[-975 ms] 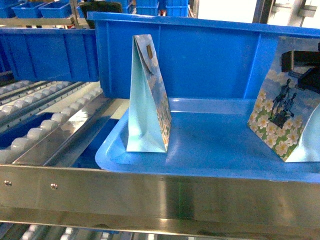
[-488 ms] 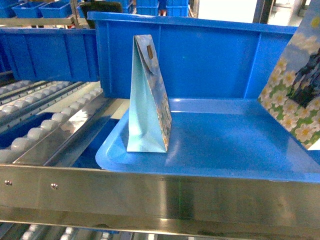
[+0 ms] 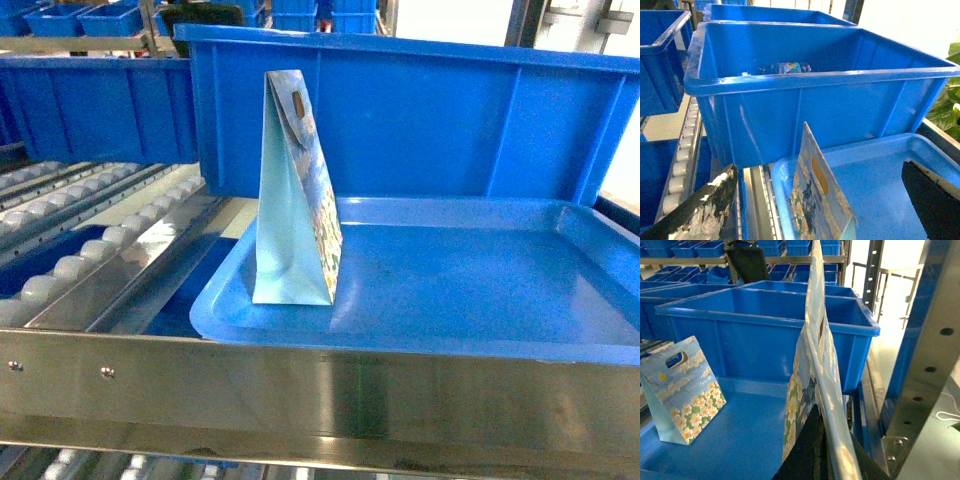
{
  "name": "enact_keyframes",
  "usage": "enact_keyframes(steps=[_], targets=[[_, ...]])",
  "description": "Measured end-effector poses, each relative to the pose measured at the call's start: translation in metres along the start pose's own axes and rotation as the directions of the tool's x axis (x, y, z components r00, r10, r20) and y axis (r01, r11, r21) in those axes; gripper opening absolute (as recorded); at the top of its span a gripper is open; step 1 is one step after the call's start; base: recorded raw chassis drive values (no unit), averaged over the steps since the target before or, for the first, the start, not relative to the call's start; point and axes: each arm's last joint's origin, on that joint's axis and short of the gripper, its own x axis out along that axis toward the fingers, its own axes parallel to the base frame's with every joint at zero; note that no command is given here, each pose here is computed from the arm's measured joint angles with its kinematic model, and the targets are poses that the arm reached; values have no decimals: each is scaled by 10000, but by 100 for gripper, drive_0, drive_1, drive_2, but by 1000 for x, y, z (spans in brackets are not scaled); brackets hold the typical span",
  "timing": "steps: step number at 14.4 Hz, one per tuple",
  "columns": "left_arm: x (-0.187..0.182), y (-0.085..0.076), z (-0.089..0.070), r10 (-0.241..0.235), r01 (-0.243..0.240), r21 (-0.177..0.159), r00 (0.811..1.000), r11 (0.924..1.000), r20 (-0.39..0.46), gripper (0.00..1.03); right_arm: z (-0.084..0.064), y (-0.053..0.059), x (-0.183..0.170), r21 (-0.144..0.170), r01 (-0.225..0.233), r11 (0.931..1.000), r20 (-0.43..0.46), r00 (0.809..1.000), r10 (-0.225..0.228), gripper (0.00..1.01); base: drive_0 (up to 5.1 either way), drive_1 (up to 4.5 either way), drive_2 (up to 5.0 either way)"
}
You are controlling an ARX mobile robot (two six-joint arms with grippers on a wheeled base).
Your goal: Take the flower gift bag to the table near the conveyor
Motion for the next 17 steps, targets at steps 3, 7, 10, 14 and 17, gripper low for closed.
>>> enact_keyframes(steps=[3,7,10,14,17], targets=[[0,0,0,4,-4,-1,10000,10000,0,98,-3,0,-26,-560,71,9984,644,9979,-34,2,0,0,0],[1,-2,0,10,-10,20,10000,10000,40,98,-5,0,-25,-755,117,9971,559,9984,-74,2,0,0,0],[18,-24,-7,-75,78,73,9990,9999,-438,98,-5,0,-25,-834,136,9964,567,9983,-89,2,0,0,0],[50,-52,-24,12,16,186,9887,9998,-1499,98,-5,0,-25,-842,137,9964,571,9983,-89,2,0,0,0],[64,-54,-38,944,-923,197,9744,9955,-2041,98,-5,0,-25,-842,141,9964,571,9983,-93,2,0,0,0]])
